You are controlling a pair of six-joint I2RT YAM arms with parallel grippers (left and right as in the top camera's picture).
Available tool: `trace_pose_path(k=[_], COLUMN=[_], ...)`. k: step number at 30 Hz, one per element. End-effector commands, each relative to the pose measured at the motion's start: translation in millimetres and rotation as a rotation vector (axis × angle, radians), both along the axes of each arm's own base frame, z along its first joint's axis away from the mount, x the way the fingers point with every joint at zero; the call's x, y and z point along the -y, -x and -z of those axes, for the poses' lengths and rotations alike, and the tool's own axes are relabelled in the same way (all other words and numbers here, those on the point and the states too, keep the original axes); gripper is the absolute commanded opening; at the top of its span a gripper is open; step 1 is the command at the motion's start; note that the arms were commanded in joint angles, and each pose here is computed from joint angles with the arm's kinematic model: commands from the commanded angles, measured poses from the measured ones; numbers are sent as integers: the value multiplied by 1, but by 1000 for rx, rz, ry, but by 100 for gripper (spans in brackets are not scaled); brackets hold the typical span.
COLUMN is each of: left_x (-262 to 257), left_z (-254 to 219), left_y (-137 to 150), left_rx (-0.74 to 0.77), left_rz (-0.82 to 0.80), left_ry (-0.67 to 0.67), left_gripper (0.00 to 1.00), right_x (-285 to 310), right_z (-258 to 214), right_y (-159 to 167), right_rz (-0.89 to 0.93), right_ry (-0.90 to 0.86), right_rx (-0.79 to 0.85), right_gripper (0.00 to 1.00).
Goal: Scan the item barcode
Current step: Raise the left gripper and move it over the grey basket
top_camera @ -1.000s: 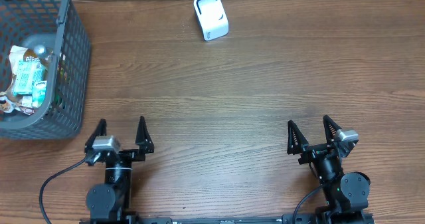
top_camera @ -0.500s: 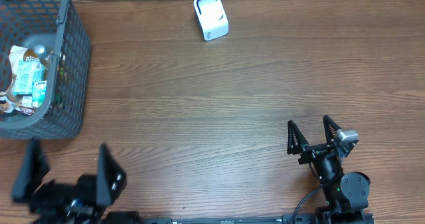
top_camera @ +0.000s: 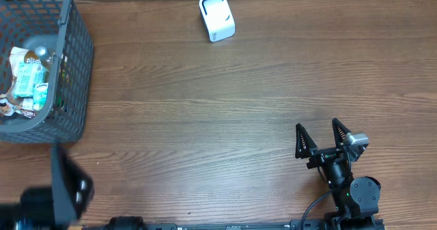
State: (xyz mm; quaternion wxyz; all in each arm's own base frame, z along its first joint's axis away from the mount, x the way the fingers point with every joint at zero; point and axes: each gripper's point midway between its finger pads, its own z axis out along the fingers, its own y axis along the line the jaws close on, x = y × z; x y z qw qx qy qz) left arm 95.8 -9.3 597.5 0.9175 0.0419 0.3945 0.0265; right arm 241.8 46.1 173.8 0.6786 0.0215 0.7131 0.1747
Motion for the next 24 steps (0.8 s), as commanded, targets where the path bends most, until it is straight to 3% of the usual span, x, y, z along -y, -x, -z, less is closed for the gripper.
trace_pose_path(k=[1,12,19,24], left_x=[-11,-13,-12,-9], left_z=[6,90,155,186], left_y=[-44,-169,-211,-230], left_rx=[-176,-824,-1111,-1225], left_rz=[-73,-94,-95,-78], left_ry=[18,-9,-27,-35], left_gripper=[99,100,100,100], right_x=[0,0,0,0], right_z=[3,3,3,3], right_y=[0,0,0,0], right_rz=[-3,-3,-3,-3], right_ry=[-6,-6,-6,-6], right_rx=[0,0,0,0], right_gripper=[100,100,100,100])
